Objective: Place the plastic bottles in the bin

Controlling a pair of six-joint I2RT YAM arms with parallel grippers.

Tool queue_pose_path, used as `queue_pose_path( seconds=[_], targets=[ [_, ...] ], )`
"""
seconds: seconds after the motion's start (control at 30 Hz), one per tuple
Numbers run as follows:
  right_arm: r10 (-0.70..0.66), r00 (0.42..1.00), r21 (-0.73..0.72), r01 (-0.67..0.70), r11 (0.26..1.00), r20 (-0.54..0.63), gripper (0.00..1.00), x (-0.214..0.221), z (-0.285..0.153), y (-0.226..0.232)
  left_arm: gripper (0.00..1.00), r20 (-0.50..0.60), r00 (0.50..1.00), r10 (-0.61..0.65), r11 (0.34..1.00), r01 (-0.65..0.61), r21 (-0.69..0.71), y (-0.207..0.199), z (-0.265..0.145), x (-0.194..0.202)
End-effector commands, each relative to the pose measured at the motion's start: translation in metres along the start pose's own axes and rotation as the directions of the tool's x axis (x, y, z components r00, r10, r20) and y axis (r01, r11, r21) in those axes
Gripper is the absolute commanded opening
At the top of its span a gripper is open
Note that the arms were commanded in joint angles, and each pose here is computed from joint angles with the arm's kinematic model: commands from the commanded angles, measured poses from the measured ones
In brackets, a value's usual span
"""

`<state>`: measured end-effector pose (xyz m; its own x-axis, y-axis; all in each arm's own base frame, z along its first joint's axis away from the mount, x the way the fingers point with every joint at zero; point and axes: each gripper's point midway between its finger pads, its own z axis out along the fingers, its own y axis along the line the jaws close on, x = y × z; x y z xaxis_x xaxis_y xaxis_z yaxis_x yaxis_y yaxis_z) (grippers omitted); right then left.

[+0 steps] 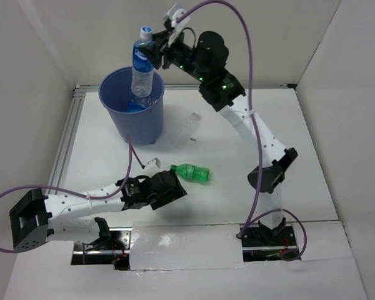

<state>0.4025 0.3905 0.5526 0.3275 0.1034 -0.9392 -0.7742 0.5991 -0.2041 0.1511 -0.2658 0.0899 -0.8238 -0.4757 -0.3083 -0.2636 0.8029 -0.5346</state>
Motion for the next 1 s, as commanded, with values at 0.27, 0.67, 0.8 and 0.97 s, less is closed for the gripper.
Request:
queue_pose_path(
  seconds=[0.27, 0.67, 0.8, 0.97],
  targets=[
    [0.053, 0.995, 0.052, -0.049, 0.997, -0.085, 0.75, 0.1, 0.045, 0.001, 1.0, 0.006, 0.99, -0.141, 0.988, 0.14, 0.06, -0.036, 0.005, -0.006],
    [0.069, 0.971, 0.138, -0.038, 0.99, -0.23, 1.0, 0.077, -0.036, -0.073, 1.0, 0.032, 0.915, -0.403, 0.913, 0.399, 0.083, -0.077, 0.029, -0.045],
    [0.102, 0.914, 0.077, -0.078, 0.994, -0.394, 0.94, 0.115, -0.114, -0.086, 1.0, 0.023, 0.87, -0.492, 0.87, 0.493, -0.032, -0.072, 0.05, -0.05],
    [0.221, 0.797, 0.172, -0.149, 0.974, -0.563, 0.92, 0.186, -0.234, -0.09, 1.0, 0.016, 0.846, -0.533, 0.841, 0.532, -0.094, -0.085, 0.08, -0.053]
  ],
)
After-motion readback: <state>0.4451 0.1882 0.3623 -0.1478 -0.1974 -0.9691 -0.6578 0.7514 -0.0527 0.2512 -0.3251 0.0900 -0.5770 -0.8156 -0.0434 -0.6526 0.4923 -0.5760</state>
